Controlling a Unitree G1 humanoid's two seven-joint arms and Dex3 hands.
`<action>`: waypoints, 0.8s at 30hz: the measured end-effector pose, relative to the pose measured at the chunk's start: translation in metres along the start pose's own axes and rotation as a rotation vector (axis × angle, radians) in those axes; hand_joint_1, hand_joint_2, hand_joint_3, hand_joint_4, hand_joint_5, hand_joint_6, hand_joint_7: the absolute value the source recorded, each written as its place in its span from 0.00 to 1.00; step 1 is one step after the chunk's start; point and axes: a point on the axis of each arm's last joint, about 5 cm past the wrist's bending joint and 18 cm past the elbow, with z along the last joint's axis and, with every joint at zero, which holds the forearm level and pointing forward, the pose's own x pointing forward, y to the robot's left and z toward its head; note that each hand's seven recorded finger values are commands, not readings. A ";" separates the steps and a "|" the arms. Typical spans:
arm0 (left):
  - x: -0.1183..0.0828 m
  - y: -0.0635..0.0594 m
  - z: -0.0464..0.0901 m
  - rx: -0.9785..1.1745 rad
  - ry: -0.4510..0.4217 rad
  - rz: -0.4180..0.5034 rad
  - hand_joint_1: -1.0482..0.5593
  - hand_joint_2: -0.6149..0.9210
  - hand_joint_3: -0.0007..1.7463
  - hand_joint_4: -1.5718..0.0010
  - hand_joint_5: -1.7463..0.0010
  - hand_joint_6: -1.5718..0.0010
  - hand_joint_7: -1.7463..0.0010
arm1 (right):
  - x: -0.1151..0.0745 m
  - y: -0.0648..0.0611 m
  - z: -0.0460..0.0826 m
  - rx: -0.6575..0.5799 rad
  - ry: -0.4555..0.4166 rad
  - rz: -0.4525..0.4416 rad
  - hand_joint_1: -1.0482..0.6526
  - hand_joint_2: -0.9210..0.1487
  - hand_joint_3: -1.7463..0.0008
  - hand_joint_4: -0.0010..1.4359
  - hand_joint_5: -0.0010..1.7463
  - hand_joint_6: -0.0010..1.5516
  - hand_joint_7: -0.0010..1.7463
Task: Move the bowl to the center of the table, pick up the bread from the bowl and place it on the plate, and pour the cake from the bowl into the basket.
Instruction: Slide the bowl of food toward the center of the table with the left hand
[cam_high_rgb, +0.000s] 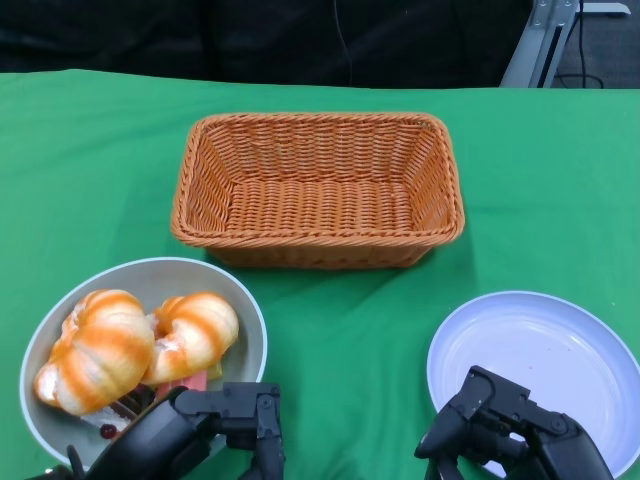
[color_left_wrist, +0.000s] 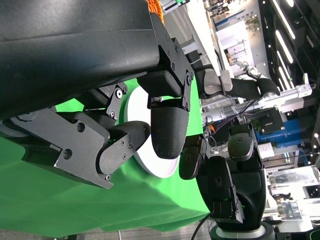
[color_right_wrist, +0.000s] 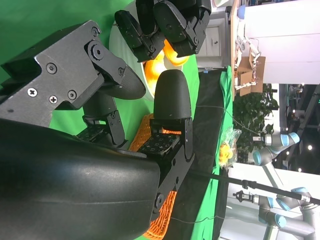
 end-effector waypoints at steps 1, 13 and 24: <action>0.000 0.000 0.000 0.000 0.000 0.000 0.63 0.81 0.62 0.52 0.00 0.55 0.13 | 0.000 0.000 0.000 0.000 0.000 0.000 0.58 0.40 0.29 0.47 0.94 0.41 0.83; 0.000 0.000 0.000 0.001 -0.001 -0.001 0.63 0.81 0.62 0.52 0.00 0.55 0.13 | 0.000 0.000 0.000 -0.009 -0.003 -0.002 0.57 0.41 0.29 0.47 0.94 0.41 0.82; 0.001 0.001 -0.001 0.005 -0.002 -0.001 0.63 0.81 0.62 0.51 0.00 0.55 0.13 | 0.000 0.000 -0.002 -0.019 -0.004 -0.001 0.57 0.41 0.30 0.48 0.93 0.42 0.81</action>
